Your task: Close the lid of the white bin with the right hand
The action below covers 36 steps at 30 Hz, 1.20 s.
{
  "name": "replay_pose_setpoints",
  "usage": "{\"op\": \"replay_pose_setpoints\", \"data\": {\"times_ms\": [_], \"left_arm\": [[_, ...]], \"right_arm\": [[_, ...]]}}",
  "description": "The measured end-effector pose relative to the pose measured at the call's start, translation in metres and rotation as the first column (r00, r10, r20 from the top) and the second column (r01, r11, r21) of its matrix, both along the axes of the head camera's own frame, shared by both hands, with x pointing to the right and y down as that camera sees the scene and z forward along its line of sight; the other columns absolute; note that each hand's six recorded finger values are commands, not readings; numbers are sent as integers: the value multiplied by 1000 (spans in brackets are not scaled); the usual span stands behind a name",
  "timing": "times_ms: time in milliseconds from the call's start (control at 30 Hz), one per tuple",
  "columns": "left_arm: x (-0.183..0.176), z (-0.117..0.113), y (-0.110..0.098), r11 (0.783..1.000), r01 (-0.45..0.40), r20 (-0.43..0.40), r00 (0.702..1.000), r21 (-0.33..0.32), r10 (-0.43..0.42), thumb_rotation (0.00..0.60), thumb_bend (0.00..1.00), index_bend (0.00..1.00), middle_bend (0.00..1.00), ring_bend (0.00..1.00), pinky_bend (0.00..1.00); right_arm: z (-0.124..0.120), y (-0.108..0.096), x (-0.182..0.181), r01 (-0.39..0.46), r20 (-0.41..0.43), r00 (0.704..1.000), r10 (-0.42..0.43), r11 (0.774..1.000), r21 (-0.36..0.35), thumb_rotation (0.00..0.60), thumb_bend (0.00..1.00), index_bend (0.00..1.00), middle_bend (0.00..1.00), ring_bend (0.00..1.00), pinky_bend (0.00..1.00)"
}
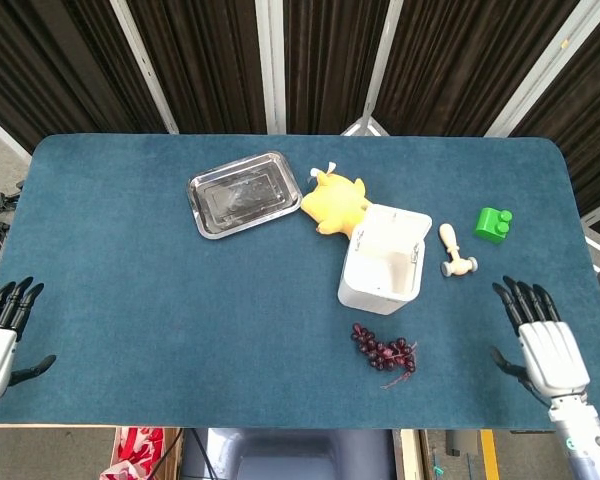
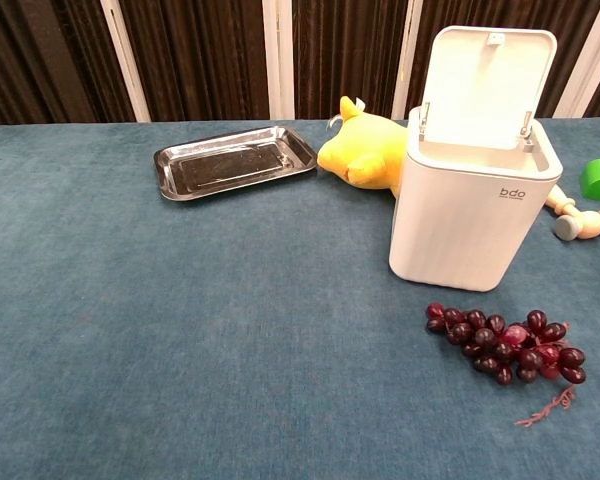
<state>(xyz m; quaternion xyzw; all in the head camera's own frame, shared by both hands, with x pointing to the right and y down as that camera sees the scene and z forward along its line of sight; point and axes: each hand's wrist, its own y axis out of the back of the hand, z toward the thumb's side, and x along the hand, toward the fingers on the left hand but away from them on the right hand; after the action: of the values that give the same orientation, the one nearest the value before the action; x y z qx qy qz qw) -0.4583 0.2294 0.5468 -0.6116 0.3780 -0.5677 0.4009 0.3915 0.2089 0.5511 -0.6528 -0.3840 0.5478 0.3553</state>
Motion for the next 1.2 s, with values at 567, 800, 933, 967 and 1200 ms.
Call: {"op": "replay_pose_setpoints", "data": {"times_ms": [567, 800, 933, 967, 1200], "left_arm": [[5, 3, -3, 1000, -6, -11, 1000, -13, 6, 600, 0, 0, 0, 0, 0], [4, 5, -5, 1000, -5, -8, 1000, -17, 5, 600, 0, 0, 0, 0, 0], [6, 5, -7, 1000, -18, -9, 1000, -16, 18, 600, 0, 0, 0, 0, 0], [6, 5, -7, 1000, -20, -10, 1000, -16, 20, 600, 0, 0, 0, 0, 0], [4, 7, -8, 1000, -14, -18, 1000, -21, 13, 600, 0, 0, 0, 0, 0]], "right_arm": [[-27, -107, -10, -213, 139, 965, 221, 974, -77, 600, 610, 0, 761, 795, 753], [-32, -147, -49, -209, 178, 956, 233, 967, -144, 600, 655, 0, 789, 822, 768], [-31, -163, -74, -190, 184, 958, 220, 968, -165, 600, 687, 0, 801, 831, 770], [-31, -165, -78, -190, 184, 958, 221, 967, -172, 600, 691, 0, 802, 832, 770], [-16, -173, -104, -200, 173, 954, 245, 950, -240, 600, 722, 46, 809, 839, 770]]}}
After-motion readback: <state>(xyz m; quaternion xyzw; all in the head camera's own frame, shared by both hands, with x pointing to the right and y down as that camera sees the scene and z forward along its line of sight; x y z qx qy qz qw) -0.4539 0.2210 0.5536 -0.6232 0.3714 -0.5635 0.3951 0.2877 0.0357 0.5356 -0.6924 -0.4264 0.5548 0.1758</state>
